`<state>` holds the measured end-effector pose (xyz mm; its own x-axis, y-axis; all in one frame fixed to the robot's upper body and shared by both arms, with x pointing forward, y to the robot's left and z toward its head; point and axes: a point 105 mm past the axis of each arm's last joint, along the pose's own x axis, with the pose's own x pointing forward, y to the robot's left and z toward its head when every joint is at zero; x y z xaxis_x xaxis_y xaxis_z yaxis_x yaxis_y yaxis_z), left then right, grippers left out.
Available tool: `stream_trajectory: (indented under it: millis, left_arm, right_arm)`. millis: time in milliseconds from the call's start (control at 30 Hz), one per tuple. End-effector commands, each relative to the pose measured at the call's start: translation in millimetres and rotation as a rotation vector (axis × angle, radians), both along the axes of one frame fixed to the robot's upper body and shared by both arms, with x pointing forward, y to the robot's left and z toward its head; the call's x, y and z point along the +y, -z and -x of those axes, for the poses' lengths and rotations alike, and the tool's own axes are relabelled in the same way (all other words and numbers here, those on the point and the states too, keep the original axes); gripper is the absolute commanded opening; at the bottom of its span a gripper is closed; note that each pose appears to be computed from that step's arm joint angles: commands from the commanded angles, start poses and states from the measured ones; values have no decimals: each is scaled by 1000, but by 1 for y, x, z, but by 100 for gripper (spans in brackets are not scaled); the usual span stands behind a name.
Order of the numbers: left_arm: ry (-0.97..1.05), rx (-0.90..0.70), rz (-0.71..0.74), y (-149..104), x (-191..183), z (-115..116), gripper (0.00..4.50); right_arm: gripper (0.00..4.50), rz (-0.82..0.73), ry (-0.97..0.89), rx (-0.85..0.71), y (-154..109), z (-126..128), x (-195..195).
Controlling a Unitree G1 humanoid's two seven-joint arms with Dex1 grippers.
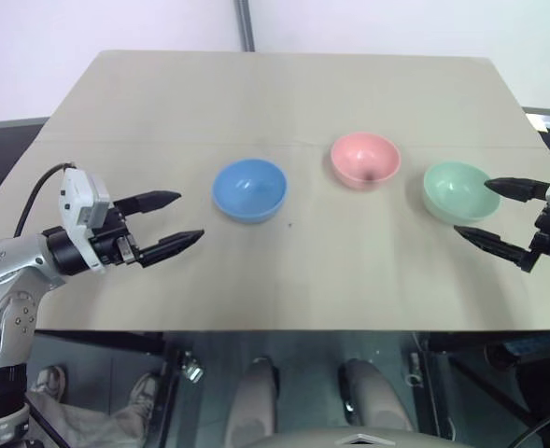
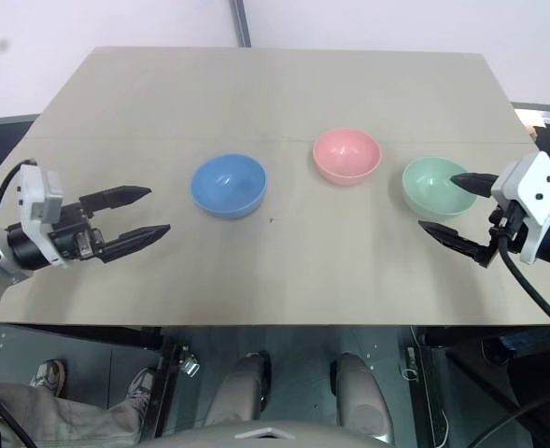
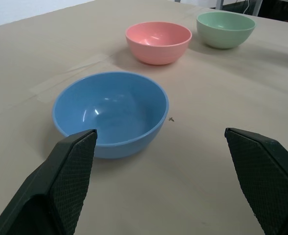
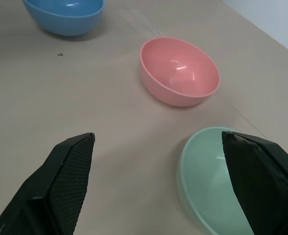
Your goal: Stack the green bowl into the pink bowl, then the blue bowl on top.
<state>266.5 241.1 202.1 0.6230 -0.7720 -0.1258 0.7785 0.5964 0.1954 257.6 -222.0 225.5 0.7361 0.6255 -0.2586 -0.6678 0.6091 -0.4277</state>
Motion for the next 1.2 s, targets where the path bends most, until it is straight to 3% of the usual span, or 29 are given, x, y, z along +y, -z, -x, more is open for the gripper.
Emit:
stream_trajectory:
  millis: [33, 433, 733, 833, 1200]
  left_arm:
    - [29, -45, -6, -12, -6, -4, 441]
    - [129, -34, 11, -15, -42, -18, 441]
    - [39, -89, -200, -9, -48, -24, 441]
    - [44, -89, -260, -9, -52, -24, 441]
    - [280, -26, -127, -18, -64, -1, 441]
  right_arm:
    - [450, 18, -2, -48, -11, 4, 4]
    - [450, 54, -4, -85, -4, -2, 24]
    - [450, 122, -28, -76, 9, -16, 44]
    - [450, 148, -73, -100, 13, -32, 57]
    - [450, 246, -178, -153, 39, -120, 119]
